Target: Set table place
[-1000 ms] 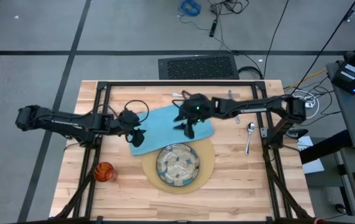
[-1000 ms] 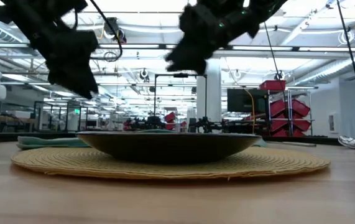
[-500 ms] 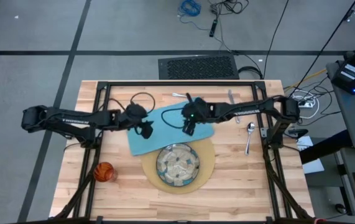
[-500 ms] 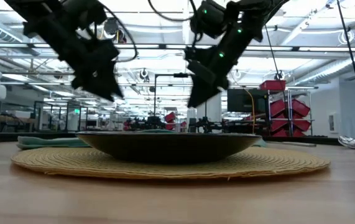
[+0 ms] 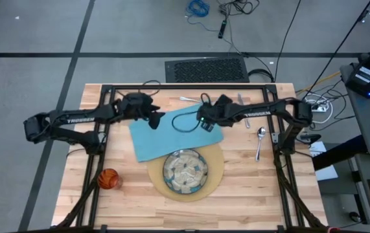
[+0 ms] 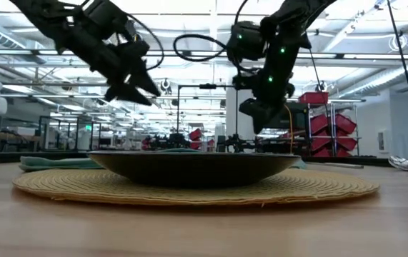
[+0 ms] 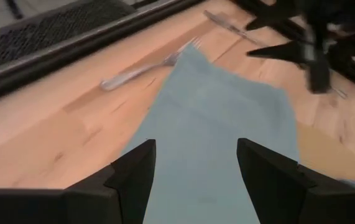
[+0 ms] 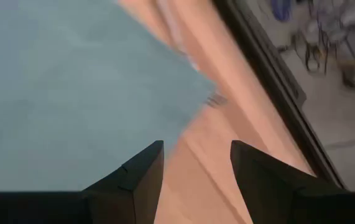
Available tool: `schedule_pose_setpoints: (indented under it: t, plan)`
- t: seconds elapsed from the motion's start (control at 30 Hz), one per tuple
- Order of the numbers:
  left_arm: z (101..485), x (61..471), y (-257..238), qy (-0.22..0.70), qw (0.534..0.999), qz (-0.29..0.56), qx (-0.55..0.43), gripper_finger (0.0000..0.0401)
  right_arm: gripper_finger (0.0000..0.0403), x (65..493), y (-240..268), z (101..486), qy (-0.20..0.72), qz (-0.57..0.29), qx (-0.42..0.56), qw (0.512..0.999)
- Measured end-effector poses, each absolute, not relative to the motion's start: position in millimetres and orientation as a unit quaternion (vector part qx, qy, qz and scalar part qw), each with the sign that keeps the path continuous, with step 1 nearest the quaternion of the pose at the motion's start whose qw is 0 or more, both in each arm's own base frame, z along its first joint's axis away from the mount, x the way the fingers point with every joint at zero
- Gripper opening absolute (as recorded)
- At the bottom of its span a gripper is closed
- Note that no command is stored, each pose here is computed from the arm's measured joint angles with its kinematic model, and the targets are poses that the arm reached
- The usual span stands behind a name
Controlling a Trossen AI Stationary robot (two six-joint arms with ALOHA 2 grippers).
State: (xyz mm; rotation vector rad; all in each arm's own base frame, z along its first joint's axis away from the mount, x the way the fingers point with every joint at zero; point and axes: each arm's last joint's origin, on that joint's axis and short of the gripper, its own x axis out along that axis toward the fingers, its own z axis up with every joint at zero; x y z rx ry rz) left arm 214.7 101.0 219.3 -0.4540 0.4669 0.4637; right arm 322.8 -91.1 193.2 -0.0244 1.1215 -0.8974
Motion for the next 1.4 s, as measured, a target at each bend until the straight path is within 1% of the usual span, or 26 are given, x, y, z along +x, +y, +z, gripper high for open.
schedule_pose_setpoints:
  t: [0.1, 0.23, 0.3, 0.4, 0.5, 0.67, 0.83, 0.9, 1.0, 1.03, 1.17, 1.27, 1.33, 1.4]
  plan:
    - [226, 221, 112, 0.229, 0.925, 0.221, -0.208, 0.021, 0.0177, 317, -112, 194, 0.511, -0.428, 0.019, 0.745]
    - [225, 231, 125, 0.239, 0.921, 0.229, -0.206, 0.021, 0.0177, 308, -147, 192, 0.5, -0.404, 0.113, 0.757]
    - [224, 239, 132, 0.248, 0.925, 0.211, -0.195, 0.021, 0.0177, 304, -157, 191, 0.501, -0.392, 0.142, 0.759]
    - [222, 253, 144, 0.262, 0.931, 0.165, -0.195, 0.021, 0.0177, 299, -160, 190, 0.515, -0.388, 0.153, 0.749]
    - [222, 271, 157, 0.269, 0.935, 0.136, -0.185, 0.021, 0.0177, 294, -149, 190, 0.549, -0.372, 0.158, 0.732]
    - [228, 304, 182, 0.288, 0.937, 0.122, -0.154, 0.021, 0.0177, 286, -113, 187, 0.637, -0.346, 0.144, 0.673]
    - [221, 336, 201, 0.331, 0.93, 0.103, -0.125, 0.021, 0.0177, 279, -76, 180, 0.679, -0.305, 0.104, 0.659]
    - [216, 345, 207, 0.35, 0.924, 0.096, -0.123, 0.021, 0.0177, 270, -68, 180, 0.674, -0.305, 0.108, 0.664]
    - [209, 357, 214, 0.375, 0.915, 0.077, -0.128, 0.021, 0.0177, 249, -63, 181, 0.644, -0.324, 0.13, 0.681]
    - [209, 361, 217, 0.377, 0.914, 0.075, -0.128, 0.021, 0.0177, 242, -62, 182, 0.627, -0.321, 0.146, 0.694]
    - [218, 378, 226, 0.381, 0.916, 0.055, -0.115, 0.021, 0.0177, 223, -62, 183, 0.516, -0.28, 0.216, 0.78]
    - [229, 391, 233, 0.377, 0.92, 0.033, -0.106, 0.021, 0.0177, 220, -63, 186, 0.412, -0.226, 0.266, 0.842]
    - [232, 399, 237, 0.378, 0.918, 0.013, -0.118, 0.021, 0.0177, 220, -62, 187, 0.371, -0.204, 0.276, 0.863]
    - [233, 407, 240, 0.381, 0.915, -0.004, -0.13, 0.021, 0.0177, 220, -58, 185, 0.362, -0.191, 0.264, 0.874]
